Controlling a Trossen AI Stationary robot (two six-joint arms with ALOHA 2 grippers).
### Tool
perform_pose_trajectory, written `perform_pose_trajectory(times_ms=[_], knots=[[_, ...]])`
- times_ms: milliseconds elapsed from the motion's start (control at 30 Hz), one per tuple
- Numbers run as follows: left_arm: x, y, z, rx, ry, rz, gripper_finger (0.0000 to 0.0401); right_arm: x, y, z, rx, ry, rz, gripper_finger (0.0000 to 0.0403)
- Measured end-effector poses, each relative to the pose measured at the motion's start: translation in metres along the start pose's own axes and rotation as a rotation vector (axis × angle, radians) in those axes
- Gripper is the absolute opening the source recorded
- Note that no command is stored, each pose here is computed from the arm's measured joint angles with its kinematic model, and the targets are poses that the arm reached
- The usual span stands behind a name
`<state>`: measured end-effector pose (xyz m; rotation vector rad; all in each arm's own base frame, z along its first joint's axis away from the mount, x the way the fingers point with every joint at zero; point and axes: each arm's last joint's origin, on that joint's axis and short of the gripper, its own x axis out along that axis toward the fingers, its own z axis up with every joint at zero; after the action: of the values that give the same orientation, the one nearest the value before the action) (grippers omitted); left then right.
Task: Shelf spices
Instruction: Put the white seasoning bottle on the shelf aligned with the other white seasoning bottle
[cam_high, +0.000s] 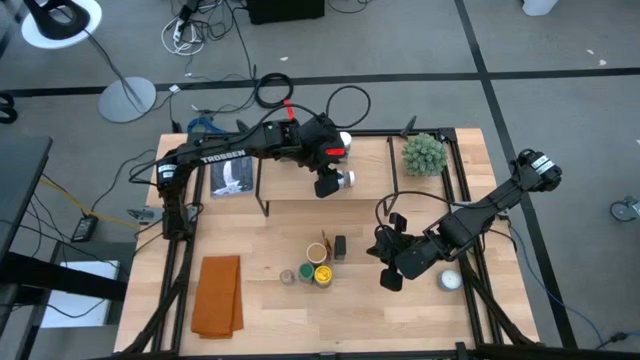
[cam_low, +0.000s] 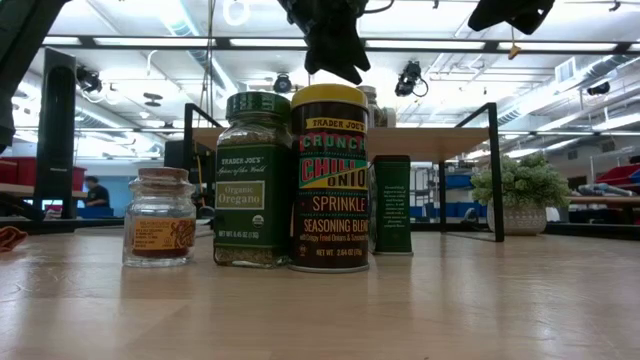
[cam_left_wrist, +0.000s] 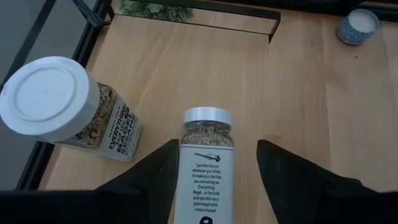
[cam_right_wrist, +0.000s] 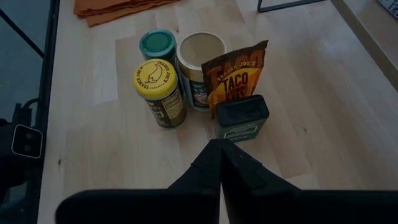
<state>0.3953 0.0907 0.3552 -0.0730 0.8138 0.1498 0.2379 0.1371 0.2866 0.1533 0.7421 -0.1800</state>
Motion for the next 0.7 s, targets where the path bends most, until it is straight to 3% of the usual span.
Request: perform_pose_trajectory(times_ms=[367, 700], knots=[[0.002, 0.002, -0.012, 0.005, 0.130, 0.074, 0.0219, 0.000, 0.000, 0.000, 0.000, 0.000, 0.000, 0.0008], [0.017, 0.001, -0.018, 0.084, 0.194, 0.058, 0.0219, 0.000, 0.000, 0.000, 0.000, 0.000, 0.000, 0.0004]])
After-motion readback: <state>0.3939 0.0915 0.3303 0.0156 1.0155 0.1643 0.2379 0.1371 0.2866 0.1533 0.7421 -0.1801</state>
